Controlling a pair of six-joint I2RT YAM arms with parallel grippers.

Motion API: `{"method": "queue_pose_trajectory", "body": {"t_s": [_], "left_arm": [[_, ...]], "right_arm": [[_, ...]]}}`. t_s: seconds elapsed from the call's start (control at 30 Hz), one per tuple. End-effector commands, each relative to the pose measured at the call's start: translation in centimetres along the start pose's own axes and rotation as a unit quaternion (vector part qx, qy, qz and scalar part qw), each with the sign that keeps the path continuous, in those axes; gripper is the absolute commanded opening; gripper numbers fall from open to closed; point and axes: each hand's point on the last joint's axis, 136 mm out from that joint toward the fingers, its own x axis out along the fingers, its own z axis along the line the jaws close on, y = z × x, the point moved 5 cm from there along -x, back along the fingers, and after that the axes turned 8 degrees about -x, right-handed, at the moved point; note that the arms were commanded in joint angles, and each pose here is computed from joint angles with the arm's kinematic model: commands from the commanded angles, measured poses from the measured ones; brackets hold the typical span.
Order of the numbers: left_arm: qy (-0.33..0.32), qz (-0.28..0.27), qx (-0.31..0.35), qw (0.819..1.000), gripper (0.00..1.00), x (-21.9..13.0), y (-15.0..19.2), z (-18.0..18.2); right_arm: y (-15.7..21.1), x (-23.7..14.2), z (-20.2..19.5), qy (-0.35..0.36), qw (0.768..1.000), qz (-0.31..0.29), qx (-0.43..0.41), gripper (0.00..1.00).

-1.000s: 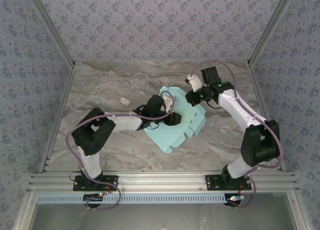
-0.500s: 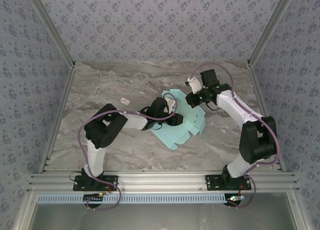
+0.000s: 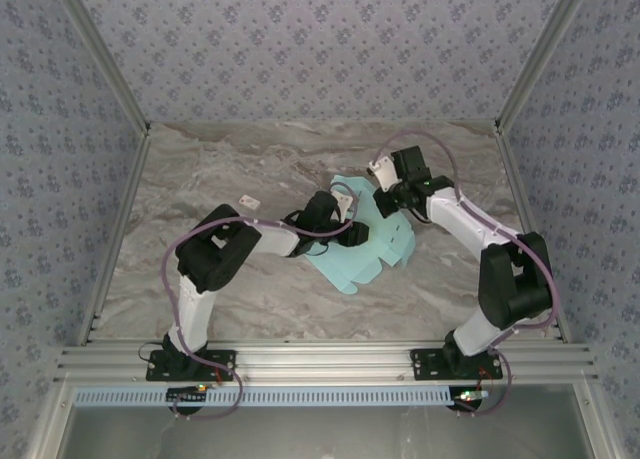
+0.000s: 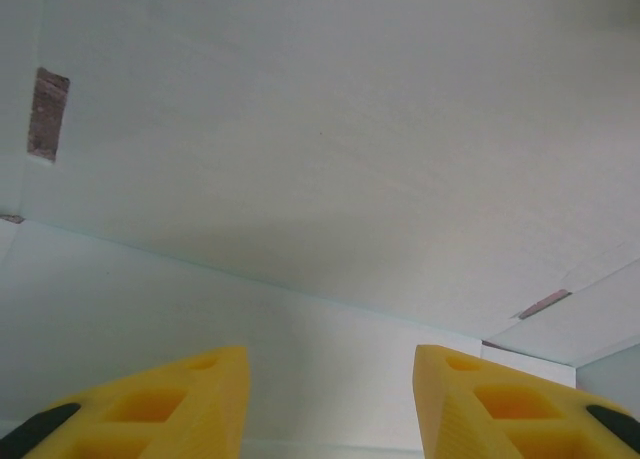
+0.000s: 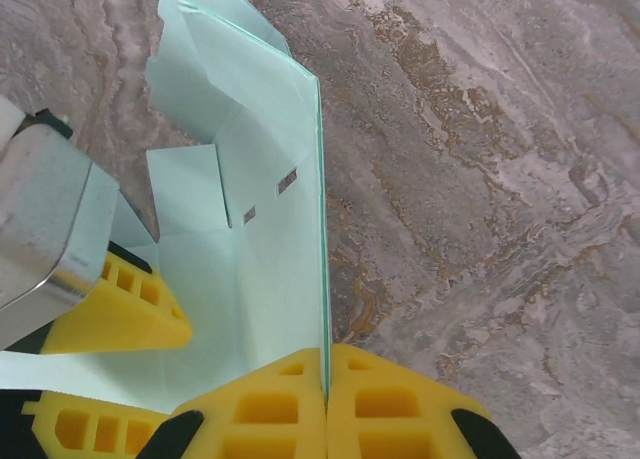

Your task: Fold the paper box

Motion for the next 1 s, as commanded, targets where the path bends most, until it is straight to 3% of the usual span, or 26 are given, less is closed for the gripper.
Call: {"method": "queue_pose_trajectory", "body": {"t_s": [0.0, 0.4, 0.97], "left_arm": [[-0.027, 0.019, -0.018, 0.999, 0.47, 1.1, 1.7, 1.9], [-0.017, -0.011, -0.019, 1.0, 0.48, -1.1, 0.2, 1.5], [0.006, -0.05, -0.06, 0.997, 0.54, -6.4, -0.6, 3.4]], "right_arm": [[2.6, 0.9, 2.4, 0.0, 0.998, 0.058, -0.038, 0.0], [0.9, -0.5, 3.9, 0.091, 0.986, -0.017, -0.139, 0.0], [0.2, -1.0, 5.3, 0.203, 0.952, -0.019, -0.229, 0.0]]}}
